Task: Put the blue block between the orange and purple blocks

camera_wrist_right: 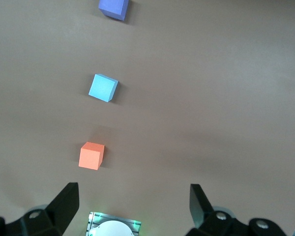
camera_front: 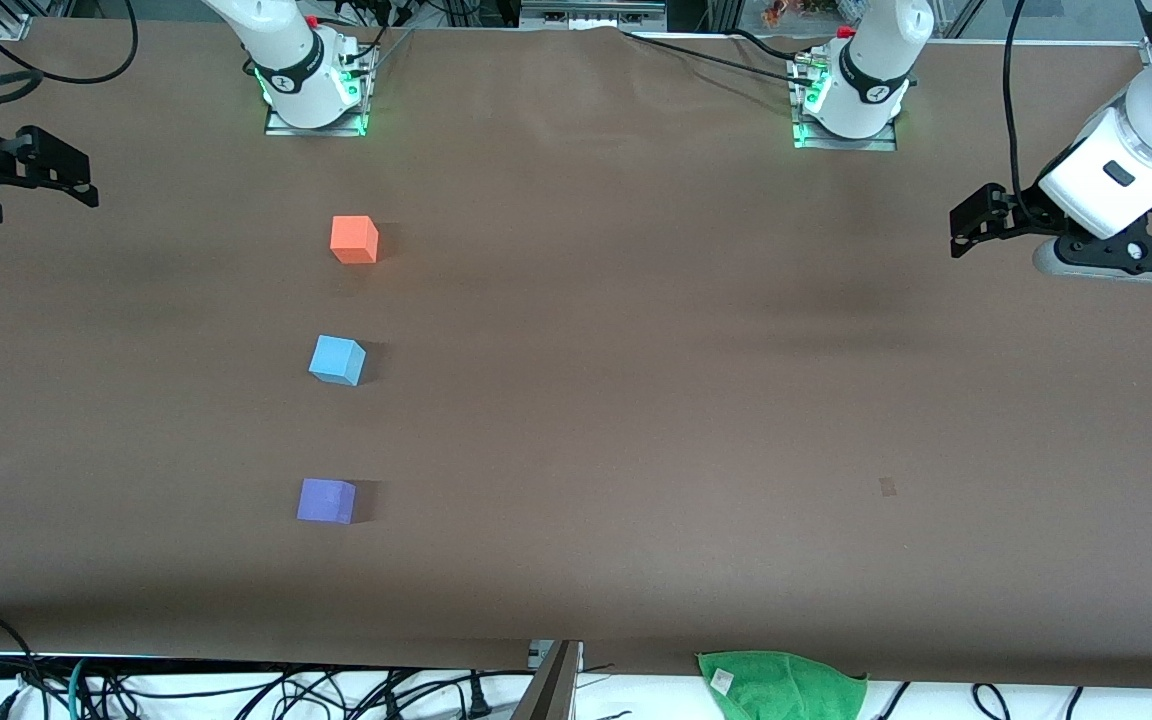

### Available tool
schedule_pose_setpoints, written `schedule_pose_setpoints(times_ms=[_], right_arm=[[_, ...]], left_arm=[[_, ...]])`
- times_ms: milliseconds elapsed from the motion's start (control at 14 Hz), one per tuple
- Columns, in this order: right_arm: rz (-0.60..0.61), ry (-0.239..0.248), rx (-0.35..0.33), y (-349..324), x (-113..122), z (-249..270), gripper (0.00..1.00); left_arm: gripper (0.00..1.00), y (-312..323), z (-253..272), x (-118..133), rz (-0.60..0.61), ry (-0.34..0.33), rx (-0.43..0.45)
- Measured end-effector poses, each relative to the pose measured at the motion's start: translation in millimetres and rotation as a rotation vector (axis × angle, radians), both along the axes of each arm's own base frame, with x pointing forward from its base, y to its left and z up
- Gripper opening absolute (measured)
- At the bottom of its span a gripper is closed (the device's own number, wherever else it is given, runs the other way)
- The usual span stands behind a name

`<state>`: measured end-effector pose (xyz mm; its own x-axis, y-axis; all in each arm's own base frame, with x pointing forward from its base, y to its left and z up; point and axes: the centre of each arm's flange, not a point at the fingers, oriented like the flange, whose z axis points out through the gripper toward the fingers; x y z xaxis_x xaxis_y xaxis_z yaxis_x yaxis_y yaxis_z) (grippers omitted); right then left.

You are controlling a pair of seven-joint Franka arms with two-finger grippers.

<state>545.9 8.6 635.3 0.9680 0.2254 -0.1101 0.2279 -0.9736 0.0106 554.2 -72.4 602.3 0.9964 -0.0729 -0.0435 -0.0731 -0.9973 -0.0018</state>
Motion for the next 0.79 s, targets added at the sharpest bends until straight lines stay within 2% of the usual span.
schedule_pose_setpoints(times_ms=[286, 786], right_arm=[[-0.041, 0.004, -0.008, 24, -1, -3, 1.0], [-0.055, 0.001, -0.009, 17, 0, -4, 1.0]], left_arm=[[1.0, 0, 0, 0, 0.0, 0.0, 0.0], [1.0, 2, 0, 0, 0.004, 0.0, 0.0]])
